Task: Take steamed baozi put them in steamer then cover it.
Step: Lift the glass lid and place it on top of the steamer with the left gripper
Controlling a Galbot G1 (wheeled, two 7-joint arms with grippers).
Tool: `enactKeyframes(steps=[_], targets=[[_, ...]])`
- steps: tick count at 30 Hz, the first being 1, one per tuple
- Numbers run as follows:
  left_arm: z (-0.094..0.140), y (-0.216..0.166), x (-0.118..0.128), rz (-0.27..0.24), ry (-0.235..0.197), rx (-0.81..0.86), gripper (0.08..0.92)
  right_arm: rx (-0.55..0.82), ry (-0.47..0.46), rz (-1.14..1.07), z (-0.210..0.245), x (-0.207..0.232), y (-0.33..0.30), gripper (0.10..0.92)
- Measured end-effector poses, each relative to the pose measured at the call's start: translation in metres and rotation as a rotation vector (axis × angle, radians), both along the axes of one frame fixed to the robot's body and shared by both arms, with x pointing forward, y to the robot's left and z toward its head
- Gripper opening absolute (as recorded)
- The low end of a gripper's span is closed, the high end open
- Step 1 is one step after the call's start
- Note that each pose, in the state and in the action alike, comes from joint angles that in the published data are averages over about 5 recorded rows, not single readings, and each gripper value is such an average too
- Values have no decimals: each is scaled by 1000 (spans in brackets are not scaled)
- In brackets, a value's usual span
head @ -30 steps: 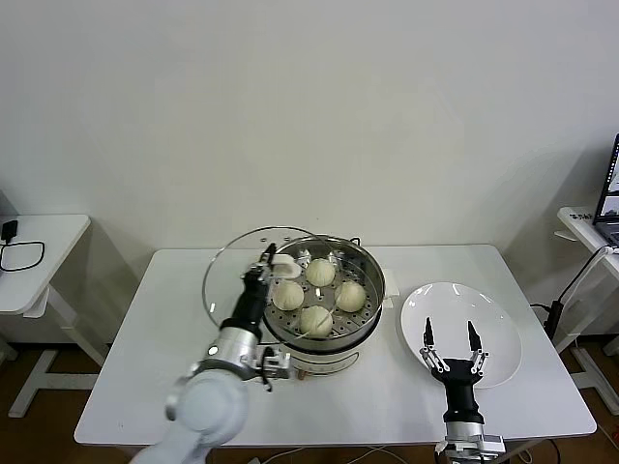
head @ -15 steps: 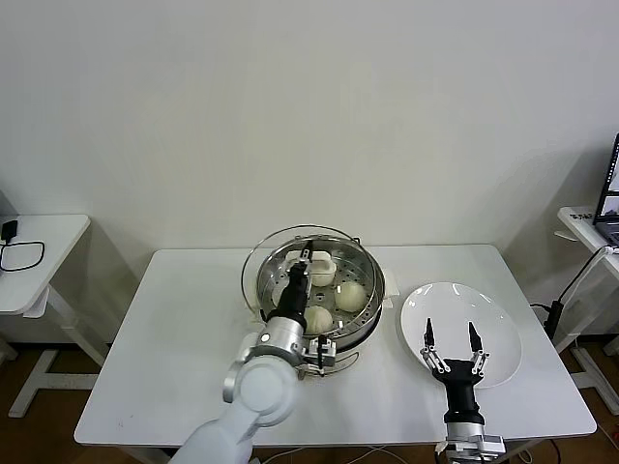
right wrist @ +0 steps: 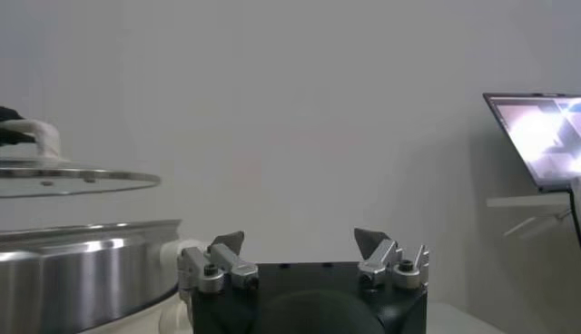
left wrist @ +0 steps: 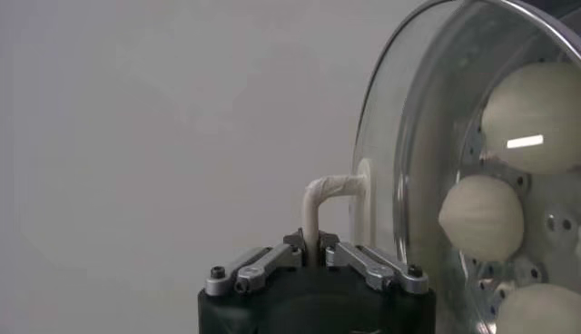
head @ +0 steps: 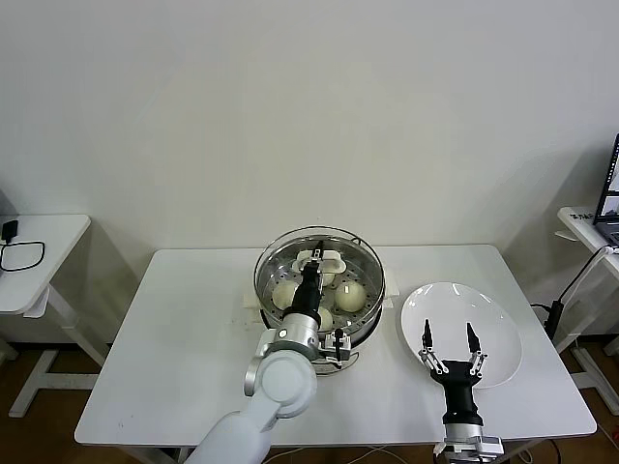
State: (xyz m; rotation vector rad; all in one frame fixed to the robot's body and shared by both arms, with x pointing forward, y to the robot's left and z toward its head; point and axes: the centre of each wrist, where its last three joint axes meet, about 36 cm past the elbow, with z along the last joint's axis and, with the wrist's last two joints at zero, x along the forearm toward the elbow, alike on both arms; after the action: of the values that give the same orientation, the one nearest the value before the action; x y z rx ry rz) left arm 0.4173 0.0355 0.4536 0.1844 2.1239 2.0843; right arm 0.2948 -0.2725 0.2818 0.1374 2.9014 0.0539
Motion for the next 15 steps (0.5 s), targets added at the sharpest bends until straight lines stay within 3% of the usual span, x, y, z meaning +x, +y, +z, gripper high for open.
enactKeyframes(steps=[15], targets=[[-13, -7, 9, 17, 19, -2, 190, -5, -5, 1, 0, 0, 0, 823]])
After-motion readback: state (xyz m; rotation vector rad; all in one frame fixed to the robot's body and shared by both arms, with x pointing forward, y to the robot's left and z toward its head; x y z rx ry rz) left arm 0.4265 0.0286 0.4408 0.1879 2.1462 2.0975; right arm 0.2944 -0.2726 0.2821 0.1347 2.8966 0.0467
